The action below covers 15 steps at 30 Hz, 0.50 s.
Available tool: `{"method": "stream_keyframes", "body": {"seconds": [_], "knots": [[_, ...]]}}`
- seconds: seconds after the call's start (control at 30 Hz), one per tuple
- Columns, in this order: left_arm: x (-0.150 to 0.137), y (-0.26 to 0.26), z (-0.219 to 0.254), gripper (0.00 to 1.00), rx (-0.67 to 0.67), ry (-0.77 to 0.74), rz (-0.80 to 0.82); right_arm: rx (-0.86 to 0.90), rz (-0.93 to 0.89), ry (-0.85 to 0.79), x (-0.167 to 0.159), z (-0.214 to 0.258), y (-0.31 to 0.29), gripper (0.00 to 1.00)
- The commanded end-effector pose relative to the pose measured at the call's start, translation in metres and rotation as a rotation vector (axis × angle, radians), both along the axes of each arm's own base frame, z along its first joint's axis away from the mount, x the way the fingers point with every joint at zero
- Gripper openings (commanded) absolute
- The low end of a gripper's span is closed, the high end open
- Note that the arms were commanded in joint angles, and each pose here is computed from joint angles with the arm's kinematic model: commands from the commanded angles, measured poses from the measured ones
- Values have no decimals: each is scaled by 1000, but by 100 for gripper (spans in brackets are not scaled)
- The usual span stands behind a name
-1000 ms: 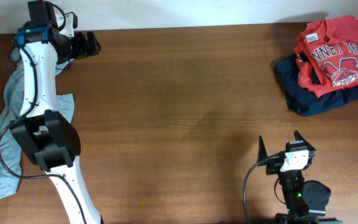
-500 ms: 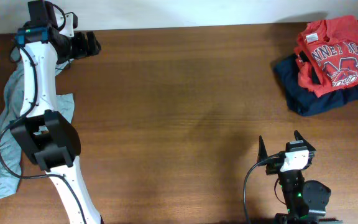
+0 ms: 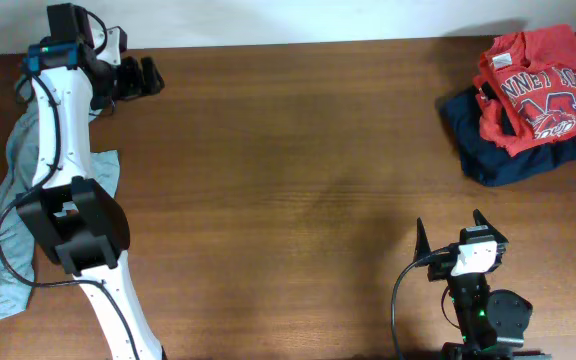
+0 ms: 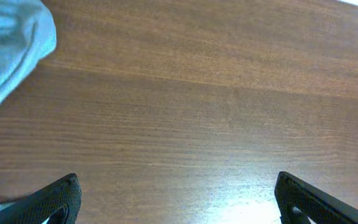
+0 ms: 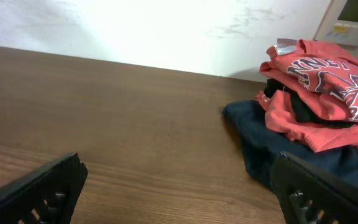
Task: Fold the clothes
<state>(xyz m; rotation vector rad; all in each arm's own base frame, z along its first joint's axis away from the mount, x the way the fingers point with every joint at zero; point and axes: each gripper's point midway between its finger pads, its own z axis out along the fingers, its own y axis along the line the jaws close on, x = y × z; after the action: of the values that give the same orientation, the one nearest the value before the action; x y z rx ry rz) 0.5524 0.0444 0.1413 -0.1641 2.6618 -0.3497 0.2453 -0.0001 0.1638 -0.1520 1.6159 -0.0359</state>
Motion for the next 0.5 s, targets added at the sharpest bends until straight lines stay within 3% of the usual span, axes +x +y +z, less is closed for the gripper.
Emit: {"method": "stream_keyframes", "body": {"seconds": [0.0,0.23,0.47], "knots": [[7,-3,13,99,24,-58,-48,11,-9,1,0,-2,-2,99],[21,-41,134,99,207,-445,-296,11,-9,1,0,-2,-2,98],[-26,-68,240,99,393,-679,-481,11,-9,1,0,-2,-2,98]]}}
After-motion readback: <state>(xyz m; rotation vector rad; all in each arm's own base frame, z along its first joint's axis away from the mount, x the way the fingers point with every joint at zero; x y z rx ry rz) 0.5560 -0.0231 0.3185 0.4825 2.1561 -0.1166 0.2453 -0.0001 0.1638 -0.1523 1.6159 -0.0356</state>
